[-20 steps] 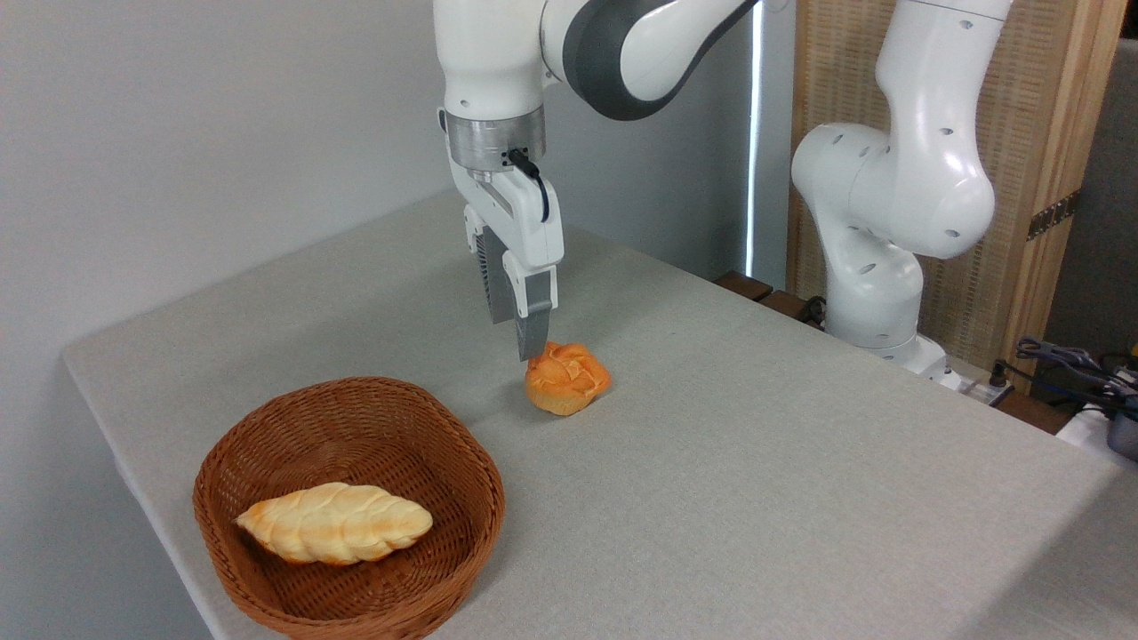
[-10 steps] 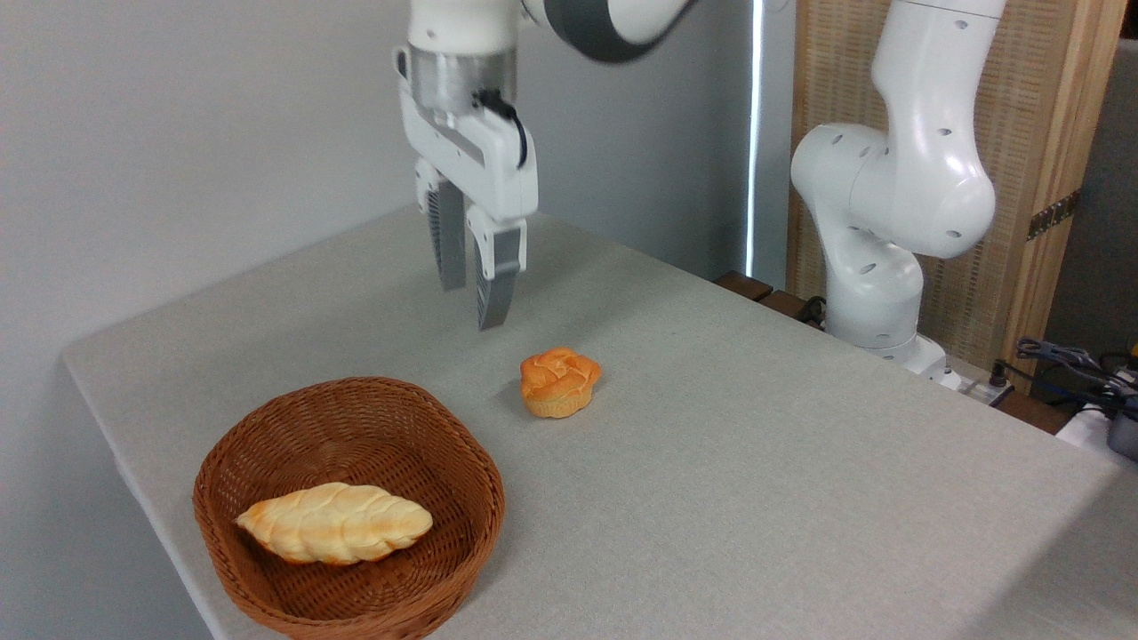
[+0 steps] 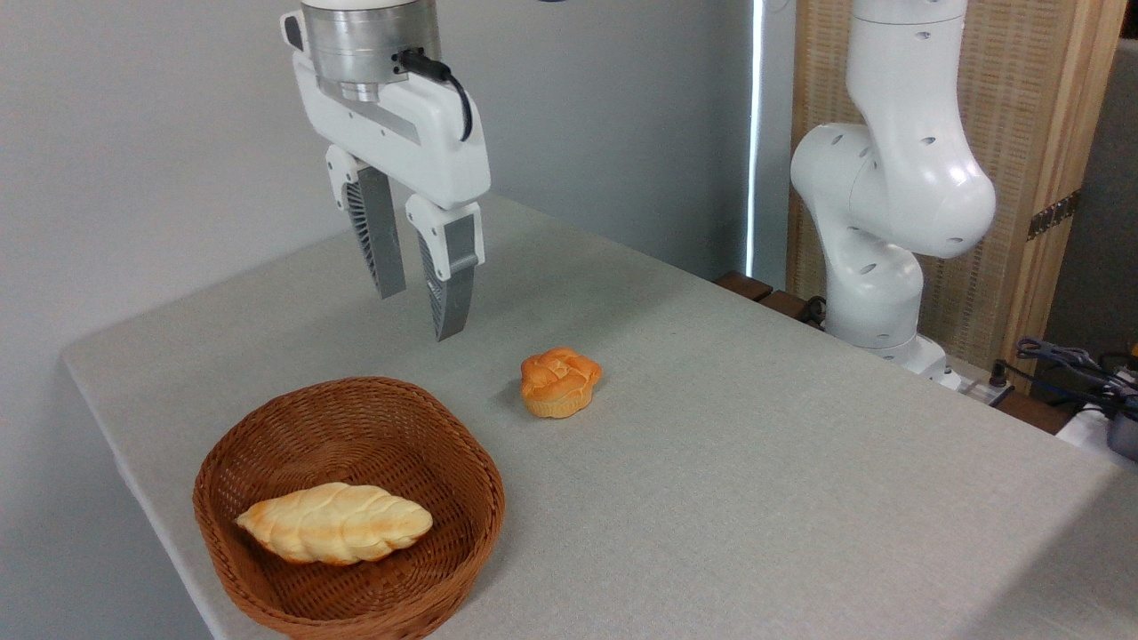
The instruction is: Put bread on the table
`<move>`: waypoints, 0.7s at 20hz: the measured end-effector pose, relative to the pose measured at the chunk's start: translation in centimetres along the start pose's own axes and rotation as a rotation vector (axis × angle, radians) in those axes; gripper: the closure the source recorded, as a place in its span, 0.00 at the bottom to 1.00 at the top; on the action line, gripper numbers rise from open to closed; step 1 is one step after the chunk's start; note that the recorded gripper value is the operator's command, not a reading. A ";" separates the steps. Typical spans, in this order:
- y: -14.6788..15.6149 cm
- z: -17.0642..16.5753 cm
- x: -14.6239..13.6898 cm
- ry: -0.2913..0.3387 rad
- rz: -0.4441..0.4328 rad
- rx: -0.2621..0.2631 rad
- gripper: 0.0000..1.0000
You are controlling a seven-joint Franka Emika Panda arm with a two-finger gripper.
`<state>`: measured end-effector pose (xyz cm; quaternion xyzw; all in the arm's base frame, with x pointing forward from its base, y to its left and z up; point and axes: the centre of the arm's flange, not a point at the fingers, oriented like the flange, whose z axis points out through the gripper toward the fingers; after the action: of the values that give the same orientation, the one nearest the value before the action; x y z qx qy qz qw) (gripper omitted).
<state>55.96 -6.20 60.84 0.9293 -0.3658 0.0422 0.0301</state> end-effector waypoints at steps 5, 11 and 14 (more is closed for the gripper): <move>0.0 -0.3 0.6 -0.006 0.008 0.008 0.00; 0.1 -0.3 0.6 -0.007 0.010 0.008 0.00; 0.5 -0.1 0.7 -0.023 0.016 -0.005 0.00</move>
<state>56.11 -7.05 61.01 0.9266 -0.3737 0.0308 0.0278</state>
